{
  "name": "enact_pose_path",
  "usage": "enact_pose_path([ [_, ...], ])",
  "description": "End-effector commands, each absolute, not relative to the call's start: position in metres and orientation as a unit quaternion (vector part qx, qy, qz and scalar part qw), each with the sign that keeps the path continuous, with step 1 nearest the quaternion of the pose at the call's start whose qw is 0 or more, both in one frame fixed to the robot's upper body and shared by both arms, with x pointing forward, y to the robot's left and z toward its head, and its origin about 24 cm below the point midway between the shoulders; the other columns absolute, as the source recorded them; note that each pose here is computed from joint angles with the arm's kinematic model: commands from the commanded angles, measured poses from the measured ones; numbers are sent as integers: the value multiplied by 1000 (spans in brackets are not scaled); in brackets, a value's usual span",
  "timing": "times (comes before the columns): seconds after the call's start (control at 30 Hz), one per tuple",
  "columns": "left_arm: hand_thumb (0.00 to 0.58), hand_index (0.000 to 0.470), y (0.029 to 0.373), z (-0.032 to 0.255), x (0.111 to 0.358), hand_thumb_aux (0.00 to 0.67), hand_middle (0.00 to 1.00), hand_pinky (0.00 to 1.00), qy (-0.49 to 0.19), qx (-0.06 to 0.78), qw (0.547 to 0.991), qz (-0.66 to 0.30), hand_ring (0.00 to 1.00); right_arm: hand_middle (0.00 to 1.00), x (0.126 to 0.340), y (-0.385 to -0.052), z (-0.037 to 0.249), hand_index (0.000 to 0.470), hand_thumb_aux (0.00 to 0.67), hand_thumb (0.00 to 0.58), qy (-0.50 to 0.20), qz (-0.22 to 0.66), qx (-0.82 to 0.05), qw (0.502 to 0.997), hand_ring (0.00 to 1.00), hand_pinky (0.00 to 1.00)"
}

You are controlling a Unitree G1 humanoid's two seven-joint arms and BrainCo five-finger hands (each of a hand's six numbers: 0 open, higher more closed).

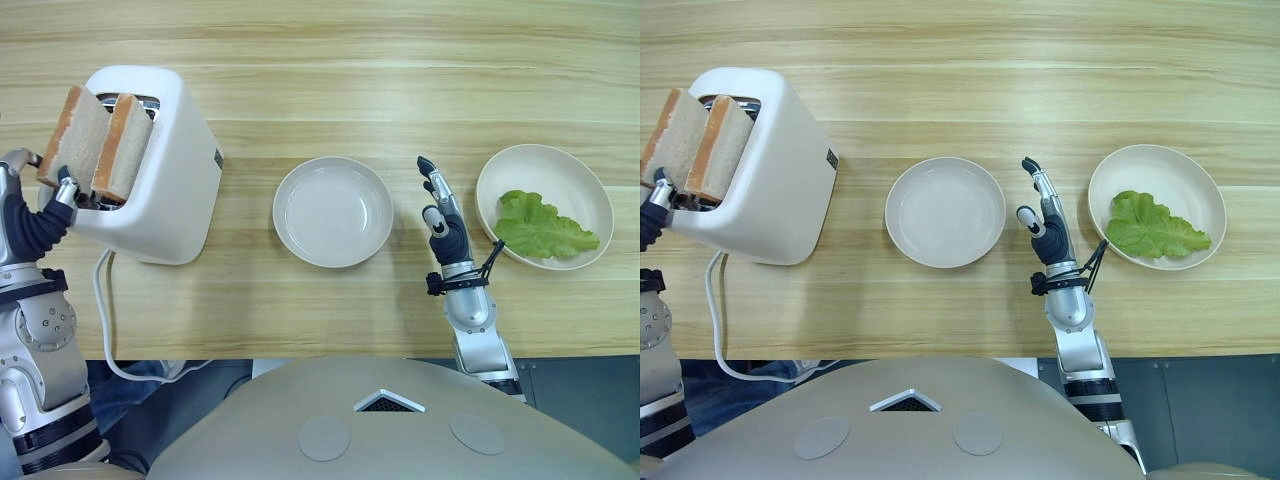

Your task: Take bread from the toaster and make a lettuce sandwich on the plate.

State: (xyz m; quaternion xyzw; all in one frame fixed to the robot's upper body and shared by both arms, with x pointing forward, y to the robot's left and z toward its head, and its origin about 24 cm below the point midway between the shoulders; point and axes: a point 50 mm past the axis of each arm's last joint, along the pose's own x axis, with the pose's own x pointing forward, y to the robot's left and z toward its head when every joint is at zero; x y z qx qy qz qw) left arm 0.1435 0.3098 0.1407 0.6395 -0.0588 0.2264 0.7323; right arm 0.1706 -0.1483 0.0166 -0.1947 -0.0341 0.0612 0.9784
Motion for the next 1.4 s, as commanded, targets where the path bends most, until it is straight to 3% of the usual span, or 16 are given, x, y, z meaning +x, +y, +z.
enact_pose_path([
  [0.03,580,470,305,161,142,670,0,0,-109,618,733,261,0,0,172,-150,16,0,0,0,-33,62,-198,978,0,0],
  [0.2,580,470,296,165,145,670,0,0,-136,576,761,266,0,0,173,-150,16,0,0,0,-34,62,-196,978,0,0],
  [0.4,580,470,292,173,161,670,0,0,-178,433,833,294,0,0,176,-150,15,0,0,0,-35,64,-195,978,0,0],
  [0.43,580,470,292,176,164,670,463,463,-187,417,837,299,463,0,177,-150,15,0,0,0,-35,64,-195,978,0,0],
  [0.47,580,470,292,177,168,670,1000,1000,-192,402,844,299,1000,0,177,-149,15,0,0,0,-36,65,-195,978,0,0],
  [0.8,580,470,286,202,196,670,1000,1000,-240,327,871,278,1000,0,181,-147,14,0,0,0,-38,68,-192,978,0,0],
  [0.9,580,470,280,212,195,670,1000,1000,-263,282,882,272,1000,0,182,-147,14,0,0,0,-40,68,-192,978,0,0],
  [1.03,580,470,272,231,188,670,1000,1000,-314,294,854,291,1000,0,182,-147,14,0,0,0,-41,69,-190,978,0,0],
  [1.13,580,470,266,231,190,670,1000,1000,-319,262,865,285,1000,0,182,-147,15,0,0,0,-43,66,-190,979,0,0],
  [1.2,580,470,254,221,197,670,1000,1000,-292,204,902,244,1000,0,182,-147,15,0,0,0,-45,67,-190,978,0,0],
  [1.3,580,470,215,183,210,670,1000,1000,-198,101,966,129,1000,0,185,-148,22,0,0,0,-62,53,-184,980,0,0],
  [1.4,580,470,170,148,213,670,1000,1000,-111,42,992,32,1000,0,189,-158,36,0,0,0,-95,10,-174,980,0,0],
])
